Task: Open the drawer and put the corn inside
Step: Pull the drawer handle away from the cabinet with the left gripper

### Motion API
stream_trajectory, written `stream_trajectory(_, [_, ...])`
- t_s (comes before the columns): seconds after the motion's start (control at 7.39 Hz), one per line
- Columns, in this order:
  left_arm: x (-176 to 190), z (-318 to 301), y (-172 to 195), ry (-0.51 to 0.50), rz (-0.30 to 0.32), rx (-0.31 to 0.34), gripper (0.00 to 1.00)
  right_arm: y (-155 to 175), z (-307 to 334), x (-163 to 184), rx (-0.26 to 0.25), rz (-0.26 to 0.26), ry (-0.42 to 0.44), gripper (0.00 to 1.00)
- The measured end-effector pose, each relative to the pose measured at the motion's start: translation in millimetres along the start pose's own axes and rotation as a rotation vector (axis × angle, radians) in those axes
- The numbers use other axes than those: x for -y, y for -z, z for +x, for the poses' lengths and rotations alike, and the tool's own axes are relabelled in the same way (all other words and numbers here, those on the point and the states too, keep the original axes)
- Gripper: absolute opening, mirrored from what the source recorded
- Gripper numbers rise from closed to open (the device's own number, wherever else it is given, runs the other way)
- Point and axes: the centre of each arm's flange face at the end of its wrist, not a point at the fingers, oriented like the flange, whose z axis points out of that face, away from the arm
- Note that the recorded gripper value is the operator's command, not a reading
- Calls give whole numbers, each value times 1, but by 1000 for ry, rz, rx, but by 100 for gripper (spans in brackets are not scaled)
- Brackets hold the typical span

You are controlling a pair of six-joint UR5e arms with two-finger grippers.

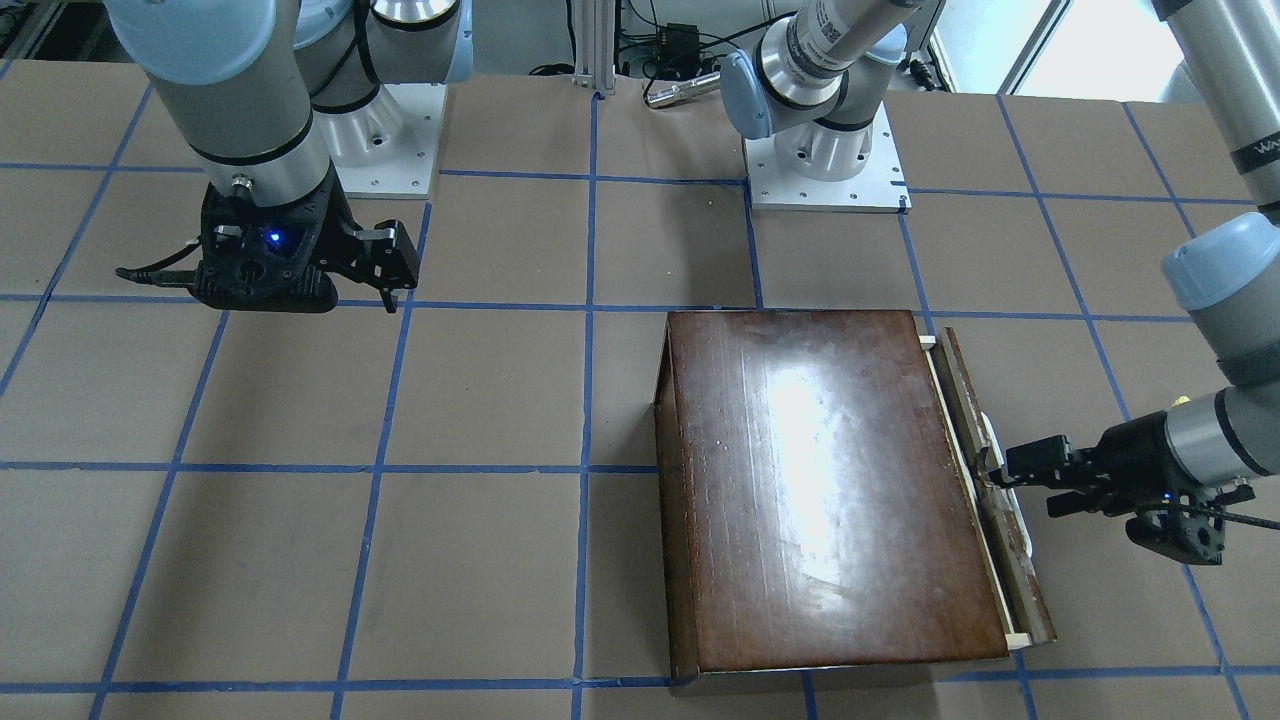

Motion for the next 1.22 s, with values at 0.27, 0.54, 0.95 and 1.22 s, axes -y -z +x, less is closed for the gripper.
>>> stream_trajectory(0.27, [2,-8,7,-8,2,10,100,0,0,0,0,0,0,100])
stream_trajectory(0.54, [1,-12,10,-12,-6,27,100,0,0,0,0,1,0,100])
stream_trajectory(0.95, [2,-21,18,-45,-17,61,100,0,0,0,0,0,0,100])
stream_trajectory(1.22, [-4,-38,23,-52,-17,69,100,0,0,0,0,0,0,100])
